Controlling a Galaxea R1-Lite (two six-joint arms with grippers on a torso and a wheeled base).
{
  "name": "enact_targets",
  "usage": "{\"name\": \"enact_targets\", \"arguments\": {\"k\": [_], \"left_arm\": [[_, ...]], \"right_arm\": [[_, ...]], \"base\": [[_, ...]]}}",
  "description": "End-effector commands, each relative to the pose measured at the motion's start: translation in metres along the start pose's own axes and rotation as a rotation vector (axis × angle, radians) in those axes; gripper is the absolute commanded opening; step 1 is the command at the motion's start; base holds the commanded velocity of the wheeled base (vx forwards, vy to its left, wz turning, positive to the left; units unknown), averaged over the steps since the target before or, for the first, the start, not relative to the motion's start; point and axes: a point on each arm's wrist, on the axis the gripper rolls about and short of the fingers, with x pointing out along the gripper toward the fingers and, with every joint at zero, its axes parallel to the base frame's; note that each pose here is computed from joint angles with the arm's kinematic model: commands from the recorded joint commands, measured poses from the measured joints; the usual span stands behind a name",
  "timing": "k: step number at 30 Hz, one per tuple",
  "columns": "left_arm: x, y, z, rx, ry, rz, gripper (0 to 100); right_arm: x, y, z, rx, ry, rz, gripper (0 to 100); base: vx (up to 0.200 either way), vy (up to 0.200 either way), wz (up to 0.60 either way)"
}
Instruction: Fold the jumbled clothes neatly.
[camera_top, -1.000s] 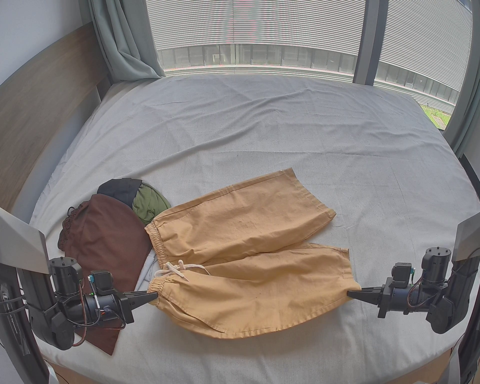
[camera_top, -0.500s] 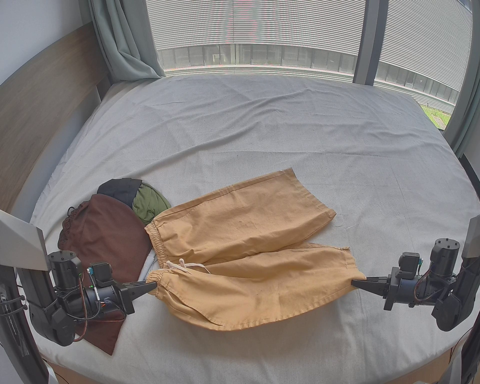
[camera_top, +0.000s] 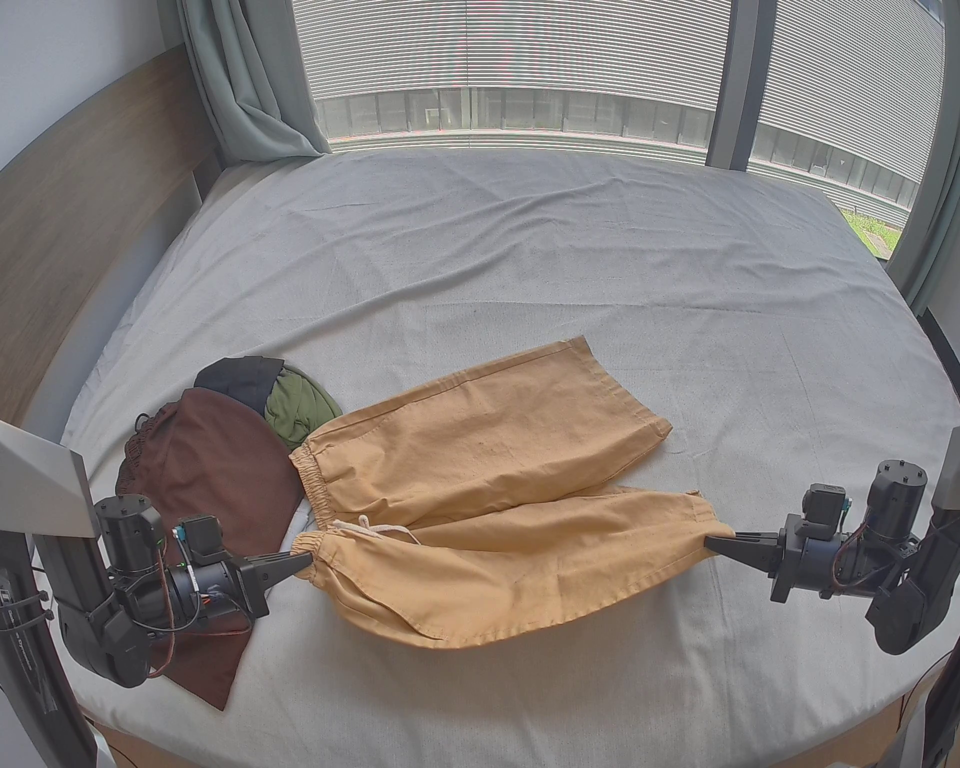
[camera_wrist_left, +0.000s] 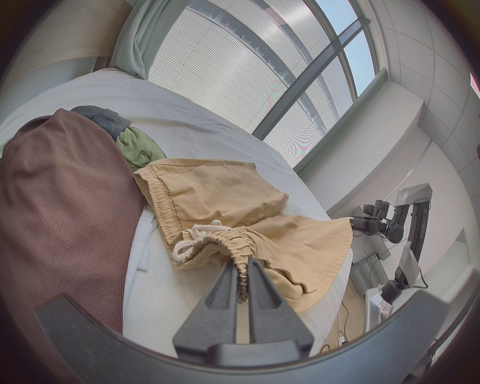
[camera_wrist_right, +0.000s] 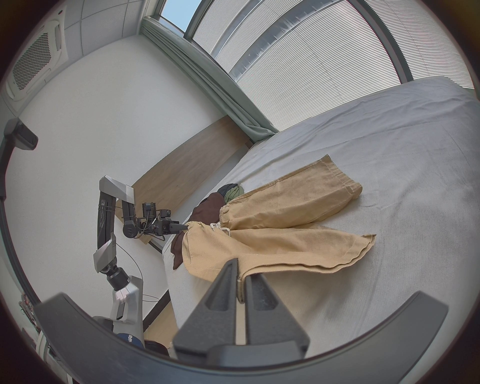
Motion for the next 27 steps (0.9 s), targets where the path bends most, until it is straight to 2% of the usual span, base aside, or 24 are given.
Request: {"name": "enact_targets", "arguments": {"k": [1,7,14,21,27], "left_arm": [[-0.001,-0.002,0.005,-0.005,-0.023,0.012,0],[-0.001,-0.003,0.012,-0.018,-0.054,0.028,0],[-0.001,-0.002,0.014,-0.018,-0.061,0.036,0],[0.003,0.0,0.017,-0.011,-0.085,0.079,0],[0.003,0.001,0.017,-0.008,-0.086,0.082,0]], "right_arm": [[0.004,-0.001,0.005,-0.018,-0.014,0.008,0],[0.007,-0.003,0.014,-0.044,-0.043,0.006,0],[0.011,-0.004,0.024,-0.041,-0.074,0.01,0],[0.011,-0.001,0.038,-0.041,-0.115,0.024,0],[0.017,-0.009,0.055,-0.048,-0.163,0.029,0]], "base": [[0.0,0.0,0.0],[0.0,0.0,0.0],[0.0,0.0,0.0],[0.0,0.0,0.0],[0.0,0.0,0.0]]}}
